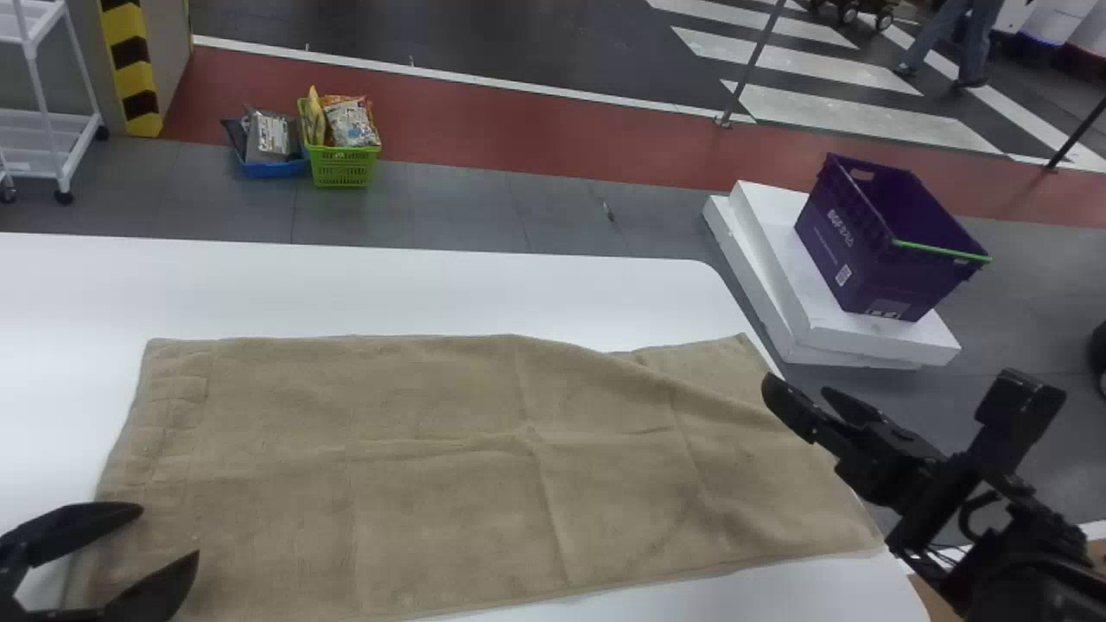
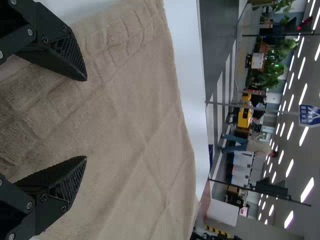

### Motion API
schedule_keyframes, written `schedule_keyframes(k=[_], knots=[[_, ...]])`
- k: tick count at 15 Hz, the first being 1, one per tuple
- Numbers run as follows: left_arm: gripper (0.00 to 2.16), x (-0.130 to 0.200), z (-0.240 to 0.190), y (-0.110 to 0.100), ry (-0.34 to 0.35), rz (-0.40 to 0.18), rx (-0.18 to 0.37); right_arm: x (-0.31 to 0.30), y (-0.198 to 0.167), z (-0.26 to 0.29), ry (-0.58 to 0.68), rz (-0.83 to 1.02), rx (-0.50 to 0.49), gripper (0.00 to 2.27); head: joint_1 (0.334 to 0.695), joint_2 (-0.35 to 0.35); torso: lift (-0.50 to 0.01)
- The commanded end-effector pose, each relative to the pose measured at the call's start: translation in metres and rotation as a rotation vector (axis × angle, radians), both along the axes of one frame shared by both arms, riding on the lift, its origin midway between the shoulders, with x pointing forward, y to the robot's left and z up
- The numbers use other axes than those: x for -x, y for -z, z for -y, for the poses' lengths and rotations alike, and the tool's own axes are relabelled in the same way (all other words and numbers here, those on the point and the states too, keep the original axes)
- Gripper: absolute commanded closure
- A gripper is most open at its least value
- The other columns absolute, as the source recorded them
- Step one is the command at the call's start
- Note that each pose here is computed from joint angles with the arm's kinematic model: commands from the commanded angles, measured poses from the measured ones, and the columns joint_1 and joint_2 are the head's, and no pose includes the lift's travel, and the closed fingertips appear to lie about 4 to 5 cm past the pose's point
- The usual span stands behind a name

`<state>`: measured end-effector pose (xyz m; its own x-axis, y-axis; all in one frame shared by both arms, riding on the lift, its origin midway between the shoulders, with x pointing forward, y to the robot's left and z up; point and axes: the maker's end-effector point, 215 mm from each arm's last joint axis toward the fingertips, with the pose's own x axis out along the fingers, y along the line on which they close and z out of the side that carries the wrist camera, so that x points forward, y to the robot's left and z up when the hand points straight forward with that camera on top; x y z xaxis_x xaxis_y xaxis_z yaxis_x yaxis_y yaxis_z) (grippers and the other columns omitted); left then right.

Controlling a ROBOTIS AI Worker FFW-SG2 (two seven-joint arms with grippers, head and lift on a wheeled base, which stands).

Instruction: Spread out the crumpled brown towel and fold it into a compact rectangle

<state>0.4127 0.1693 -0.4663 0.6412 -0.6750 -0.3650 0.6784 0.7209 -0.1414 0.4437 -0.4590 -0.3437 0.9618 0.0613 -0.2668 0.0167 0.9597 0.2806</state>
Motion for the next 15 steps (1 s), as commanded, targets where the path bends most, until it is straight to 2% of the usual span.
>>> schedule_keyframes(k=[1,5,8,12,15], knots=[[0.32,0.0,-0.023,-0.005,-0.026,0.007,-0.005,-0.001,-0.001,-0.002,-0.003,0.006,-0.012,0.1,0.695,-0.35,-0.127],[0.32,0.007,-0.04,-0.006,-0.022,0.003,-0.014,-0.003,-0.002,-0.005,-0.01,0.011,-0.02,0.1,0.695,-0.331,-0.127],[0.32,0.012,-0.028,-0.017,0.004,0.022,-0.005,-0.003,-0.001,-0.007,-0.013,0.015,-0.041,0.1,0.695,-0.317,-0.127],[0.32,0.012,-0.029,-0.005,-0.003,0.01,-0.044,-0.001,-0.003,-0.006,-0.013,0.021,-0.058,0.1,0.695,-0.331,-0.127],[0.32,0.006,-0.037,0.004,-0.042,0.008,-0.074,-0.003,-0.002,-0.01,-0.024,0.022,-0.063,0.1,0.695,-0.324,-0.127]])
